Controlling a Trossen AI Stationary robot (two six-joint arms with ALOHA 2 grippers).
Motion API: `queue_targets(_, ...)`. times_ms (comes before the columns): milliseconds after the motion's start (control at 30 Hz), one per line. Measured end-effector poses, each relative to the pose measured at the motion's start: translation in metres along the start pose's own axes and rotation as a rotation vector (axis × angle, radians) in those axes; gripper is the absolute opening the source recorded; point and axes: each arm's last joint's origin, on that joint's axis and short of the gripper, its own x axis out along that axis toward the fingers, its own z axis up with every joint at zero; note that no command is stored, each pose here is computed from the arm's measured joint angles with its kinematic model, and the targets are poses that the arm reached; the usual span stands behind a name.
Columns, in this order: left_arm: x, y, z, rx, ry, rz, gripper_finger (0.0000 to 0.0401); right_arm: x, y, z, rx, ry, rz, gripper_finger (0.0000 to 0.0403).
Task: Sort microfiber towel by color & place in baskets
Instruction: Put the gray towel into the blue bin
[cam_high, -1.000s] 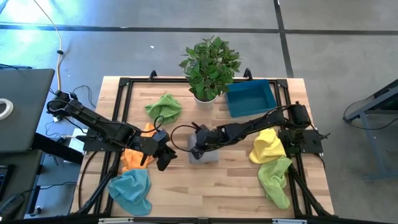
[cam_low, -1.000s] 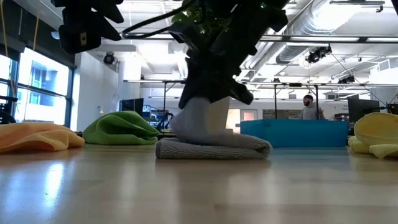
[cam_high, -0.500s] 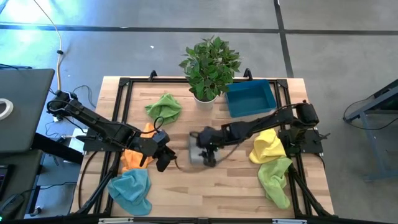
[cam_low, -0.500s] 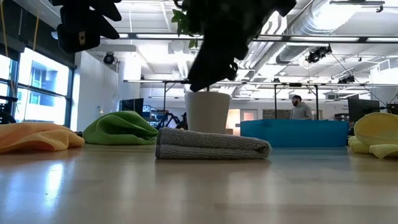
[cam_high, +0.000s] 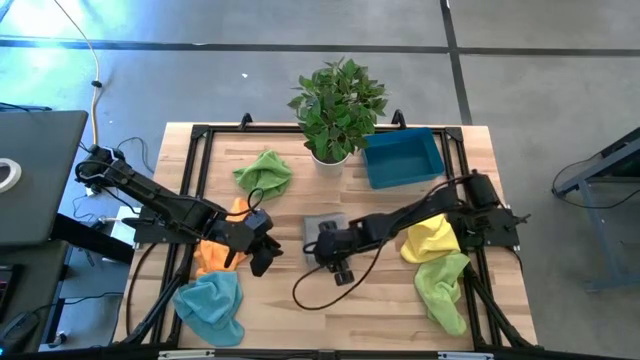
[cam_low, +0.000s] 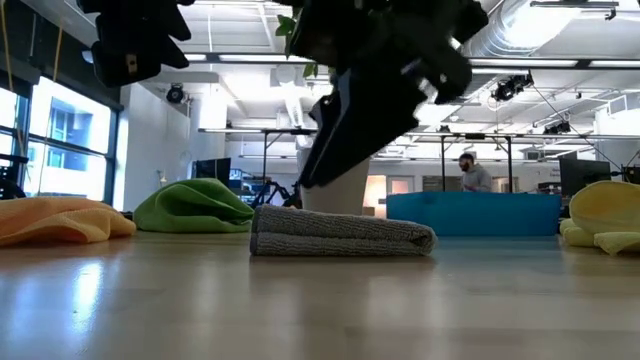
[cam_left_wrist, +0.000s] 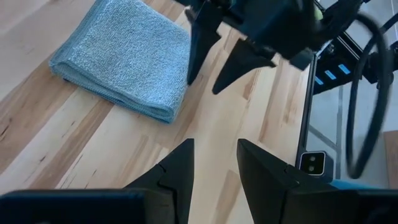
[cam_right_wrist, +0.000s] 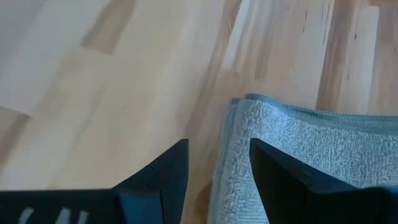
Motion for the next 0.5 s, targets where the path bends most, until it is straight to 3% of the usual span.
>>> queue_targets(333,0.0,0.0,0.0,0.0,-0.002,0.003,0.011,0.033,0.002,-0.018,-0.022,0.098,-0.038,0.0161)
queue_targets(500,0.0,0.0,0.0,0.0,-0.003,0.004,0.011,0.042,0.002,-0.022,0.023,0.116,-0.07,0.0161)
